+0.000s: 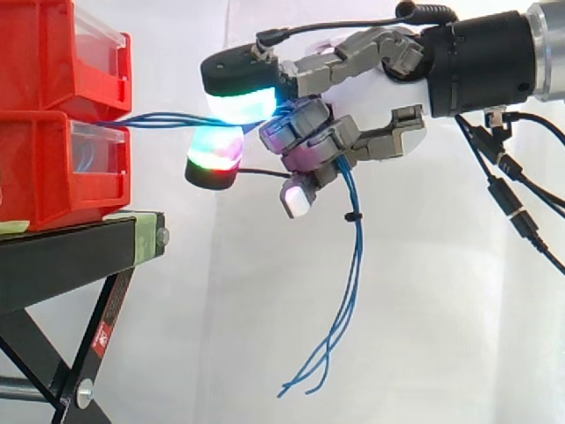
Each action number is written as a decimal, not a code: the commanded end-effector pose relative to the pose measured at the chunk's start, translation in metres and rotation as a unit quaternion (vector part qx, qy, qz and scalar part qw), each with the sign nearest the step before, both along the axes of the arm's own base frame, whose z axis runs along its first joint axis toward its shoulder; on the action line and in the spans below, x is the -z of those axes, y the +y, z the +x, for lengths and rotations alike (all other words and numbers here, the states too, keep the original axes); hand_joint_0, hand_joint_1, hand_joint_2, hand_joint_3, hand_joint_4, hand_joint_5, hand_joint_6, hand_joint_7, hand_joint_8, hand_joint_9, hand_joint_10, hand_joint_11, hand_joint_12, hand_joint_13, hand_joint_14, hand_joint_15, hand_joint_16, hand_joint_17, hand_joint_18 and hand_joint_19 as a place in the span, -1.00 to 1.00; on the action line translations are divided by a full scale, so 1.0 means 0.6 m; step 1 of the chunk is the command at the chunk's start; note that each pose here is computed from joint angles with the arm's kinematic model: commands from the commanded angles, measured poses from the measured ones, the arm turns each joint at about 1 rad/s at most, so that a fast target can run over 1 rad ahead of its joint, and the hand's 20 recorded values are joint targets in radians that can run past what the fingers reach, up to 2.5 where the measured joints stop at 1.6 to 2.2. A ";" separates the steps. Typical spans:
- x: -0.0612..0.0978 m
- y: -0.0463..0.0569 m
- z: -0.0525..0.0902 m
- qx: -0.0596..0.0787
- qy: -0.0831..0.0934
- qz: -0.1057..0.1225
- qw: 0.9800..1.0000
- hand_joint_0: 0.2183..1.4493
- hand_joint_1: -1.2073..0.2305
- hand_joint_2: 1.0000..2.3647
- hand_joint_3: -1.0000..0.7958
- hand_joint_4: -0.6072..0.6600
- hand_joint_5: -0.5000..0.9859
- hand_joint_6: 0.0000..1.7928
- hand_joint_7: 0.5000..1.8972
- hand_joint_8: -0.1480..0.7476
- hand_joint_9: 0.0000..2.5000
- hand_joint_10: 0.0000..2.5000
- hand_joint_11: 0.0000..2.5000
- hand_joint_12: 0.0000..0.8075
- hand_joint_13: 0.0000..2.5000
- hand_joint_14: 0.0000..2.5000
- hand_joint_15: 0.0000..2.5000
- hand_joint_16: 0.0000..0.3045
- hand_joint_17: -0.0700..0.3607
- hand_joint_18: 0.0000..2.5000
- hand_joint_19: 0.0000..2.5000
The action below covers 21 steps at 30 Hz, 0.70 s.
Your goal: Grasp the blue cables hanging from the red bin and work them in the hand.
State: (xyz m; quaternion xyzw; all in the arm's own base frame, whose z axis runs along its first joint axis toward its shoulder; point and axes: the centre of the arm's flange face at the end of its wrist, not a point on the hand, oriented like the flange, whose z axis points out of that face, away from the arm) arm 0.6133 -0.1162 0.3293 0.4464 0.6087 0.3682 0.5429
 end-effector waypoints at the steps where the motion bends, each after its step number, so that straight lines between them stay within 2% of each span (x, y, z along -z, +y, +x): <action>1: 0.001 0.001 0.000 0.000 -0.001 0.004 1.000 0.38 -0.38 -0.98 0.29 0.20 -0.26 -0.68 -0.04 0.16 -0.75 1.00 1.00 0.18 -0.37 1.00 0.30 -0.67 -0.16 -0.32 -0.57; 3: -0.002 0.001 0.000 0.001 -0.002 0.009 1.000 0.40 -0.37 -0.98 0.33 0.22 -0.25 -0.69 -0.04 0.16 -0.75 1.00 1.00 0.19 -0.37 1.00 0.30 -0.67 -0.15 -0.33 -0.57; 4: -0.002 0.001 0.000 0.001 -0.002 0.009 1.000 0.28 -0.39 -0.97 0.00 0.23 -0.22 -0.74 0.00 0.14 -0.76 1.00 1.00 0.20 -0.37 1.00 0.37 -0.67 -0.14 -0.25 -0.46; 6: -0.002 -0.001 0.000 0.002 -0.002 0.010 1.000 0.22 -0.39 -0.97 -0.28 0.24 -0.18 -0.82 0.06 0.14 -0.77 1.00 1.00 0.19 -0.38 1.00 0.36 -0.67 -0.14 -0.25 -0.42; 7: -0.001 -0.001 0.000 0.002 -0.002 0.010 1.000 0.22 -0.39 -0.97 -0.30 0.25 -0.17 -0.82 0.07 0.14 -0.77 1.00 1.00 0.19 -0.38 1.00 0.35 -0.67 -0.15 -0.25 -0.41; 8: -0.002 -0.001 0.001 0.002 -0.004 0.010 1.000 0.27 -0.37 -0.97 -0.22 0.24 -0.15 -0.80 0.06 0.14 -0.77 1.00 1.00 0.17 -0.38 1.00 0.33 -0.68 -0.16 -0.26 -0.44; 9: -0.001 -0.001 0.001 0.002 -0.003 0.010 1.000 0.44 -0.35 -0.98 0.30 0.24 -0.13 -0.70 0.02 0.15 -0.77 1.00 0.99 0.17 -0.40 1.00 0.28 -0.68 -0.17 -0.38 -0.58; 10: 0.000 -0.001 0.001 0.002 -0.003 0.010 1.000 0.52 -0.34 -0.99 0.54 0.24 -0.14 -0.58 -0.03 0.15 -0.76 1.00 0.98 0.13 -0.41 1.00 0.34 -0.68 -0.17 -0.41 -0.64; 12: -0.001 -0.001 0.001 0.002 -0.004 0.010 1.000 0.49 -0.33 -0.89 0.53 0.25 -0.14 -0.51 -0.08 0.14 -0.76 1.00 0.98 0.15 -0.40 1.00 0.35 -0.67 -0.15 -0.40 -0.66; 13: -0.001 -0.001 0.001 0.002 -0.004 0.010 1.000 0.39 -0.35 -0.98 0.17 0.25 -0.15 -0.60 -0.01 0.15 -0.75 1.00 1.00 0.17 -0.38 1.00 0.40 -0.68 -0.16 -0.32 -0.54; 16: -0.002 0.001 0.001 0.001 -0.005 0.010 1.000 0.28 -0.34 -0.97 -0.09 0.25 -0.13 -0.68 0.02 0.14 -0.75 1.00 1.00 0.18 -0.38 1.00 0.43 -0.68 -0.16 -0.26 -0.42; 17: 0.000 0.001 0.001 0.001 -0.003 0.010 1.000 0.25 -0.34 -0.97 -0.11 0.25 -0.12 -0.69 0.02 0.14 -0.75 1.00 1.00 0.17 -0.38 1.00 0.41 -0.68 -0.16 -0.25 -0.41; 19: -0.001 -0.001 0.002 0.002 -0.005 0.010 1.000 0.12 -0.34 -0.97 -0.35 0.27 -0.10 -0.74 0.07 0.14 -0.74 1.00 1.00 0.18 -0.38 1.00 0.39 -0.67 -0.16 -0.26 -0.43; 21: -0.003 -0.001 0.001 0.002 -0.006 0.010 1.000 0.05 -0.34 -0.98 -0.49 0.27 -0.08 -0.76 0.10 0.15 -0.74 1.00 1.00 0.18 -0.38 1.00 0.39 -0.67 -0.15 -0.26 -0.44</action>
